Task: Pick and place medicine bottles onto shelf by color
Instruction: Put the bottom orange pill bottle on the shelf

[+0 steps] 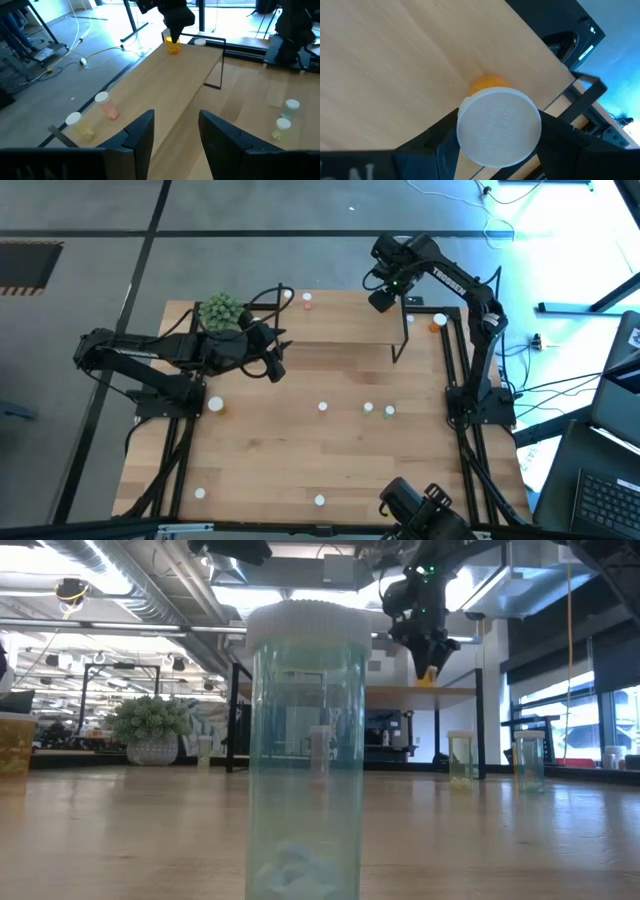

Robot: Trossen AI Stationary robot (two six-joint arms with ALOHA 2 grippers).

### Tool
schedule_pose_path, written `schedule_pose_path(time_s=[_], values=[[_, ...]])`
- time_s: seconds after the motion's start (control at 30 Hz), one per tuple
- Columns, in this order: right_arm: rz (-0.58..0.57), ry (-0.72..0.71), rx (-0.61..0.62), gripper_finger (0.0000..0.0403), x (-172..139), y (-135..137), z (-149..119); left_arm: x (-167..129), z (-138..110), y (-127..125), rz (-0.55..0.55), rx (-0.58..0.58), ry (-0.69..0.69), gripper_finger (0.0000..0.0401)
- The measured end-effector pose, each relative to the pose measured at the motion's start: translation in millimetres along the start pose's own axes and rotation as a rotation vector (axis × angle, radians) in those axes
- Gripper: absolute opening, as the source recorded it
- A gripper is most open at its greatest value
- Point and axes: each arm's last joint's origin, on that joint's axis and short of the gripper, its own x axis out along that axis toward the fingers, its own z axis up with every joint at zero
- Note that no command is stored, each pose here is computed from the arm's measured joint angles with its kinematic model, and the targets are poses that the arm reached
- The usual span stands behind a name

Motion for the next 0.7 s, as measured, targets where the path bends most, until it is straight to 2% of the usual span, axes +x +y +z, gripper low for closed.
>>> schedule_pose_path(time_s=[0.13, 0.7], values=[[0.0, 0.056, -0.02, 0.0218, 15, 1, -1, 0, 0, 0, 0.0, -0.001, -0.002, 0.0149], [-0.001, 0.045, -0.005, 0.0218, 14, 0, -1, 0, 0, 0, -0.001, -0.001, -0.002, 0.0149]])
